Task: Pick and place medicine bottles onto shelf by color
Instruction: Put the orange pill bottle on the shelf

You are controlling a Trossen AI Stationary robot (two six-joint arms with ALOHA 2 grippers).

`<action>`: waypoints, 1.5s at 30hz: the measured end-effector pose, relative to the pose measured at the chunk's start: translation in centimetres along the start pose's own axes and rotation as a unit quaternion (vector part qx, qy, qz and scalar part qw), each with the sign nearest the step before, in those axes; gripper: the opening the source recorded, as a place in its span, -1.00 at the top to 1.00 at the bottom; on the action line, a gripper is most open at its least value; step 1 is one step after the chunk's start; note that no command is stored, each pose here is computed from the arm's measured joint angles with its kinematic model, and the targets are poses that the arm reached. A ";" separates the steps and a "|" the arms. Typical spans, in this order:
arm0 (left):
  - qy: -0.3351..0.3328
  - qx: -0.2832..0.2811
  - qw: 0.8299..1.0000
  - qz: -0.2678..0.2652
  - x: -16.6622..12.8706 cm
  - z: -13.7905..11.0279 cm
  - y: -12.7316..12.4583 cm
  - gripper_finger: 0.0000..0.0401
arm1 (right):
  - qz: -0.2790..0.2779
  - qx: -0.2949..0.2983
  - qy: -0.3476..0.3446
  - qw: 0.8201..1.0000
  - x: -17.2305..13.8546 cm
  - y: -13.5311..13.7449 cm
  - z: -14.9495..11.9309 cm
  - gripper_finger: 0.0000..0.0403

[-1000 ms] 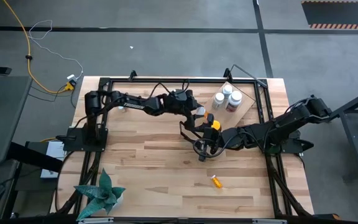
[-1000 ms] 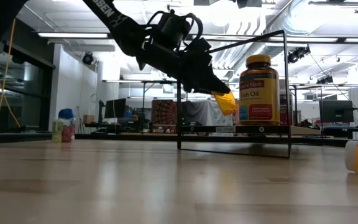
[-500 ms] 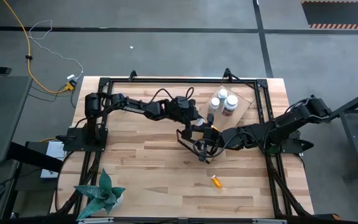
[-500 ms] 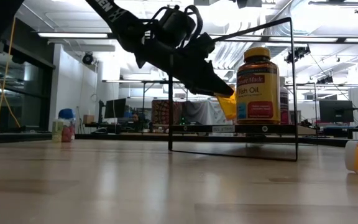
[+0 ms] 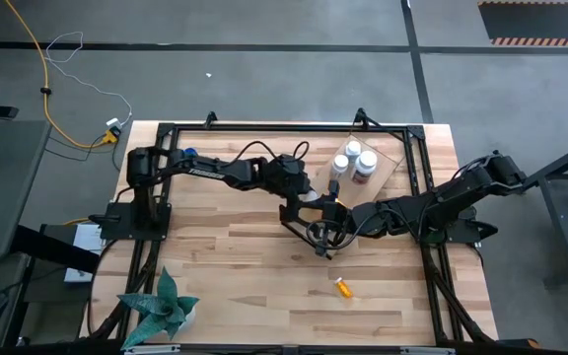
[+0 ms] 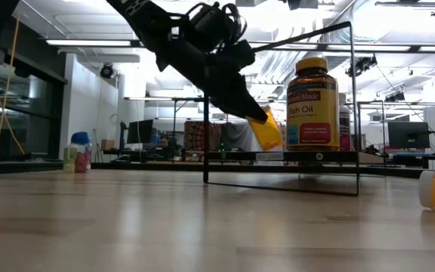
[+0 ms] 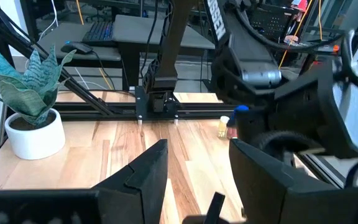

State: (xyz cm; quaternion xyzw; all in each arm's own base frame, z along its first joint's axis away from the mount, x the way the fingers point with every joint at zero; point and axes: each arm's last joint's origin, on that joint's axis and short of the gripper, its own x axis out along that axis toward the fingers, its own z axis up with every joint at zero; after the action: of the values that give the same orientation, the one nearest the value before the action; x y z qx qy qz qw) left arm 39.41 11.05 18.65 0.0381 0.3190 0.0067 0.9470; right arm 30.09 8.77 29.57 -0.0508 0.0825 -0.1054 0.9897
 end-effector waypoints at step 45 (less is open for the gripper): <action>0.034 0.034 0.999 0.008 -1.1 0.3 -1.0 -0.26 | 0.000 0.000 0.000 1.000 0.0 0.0 0.0 0.18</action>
State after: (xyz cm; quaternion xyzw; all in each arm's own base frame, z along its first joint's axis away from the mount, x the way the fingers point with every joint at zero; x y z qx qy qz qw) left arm 38.71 10.01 19.41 0.0730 0.3511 0.0049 0.9335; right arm 30.09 8.77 29.57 -0.0505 0.0823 -0.1053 0.9897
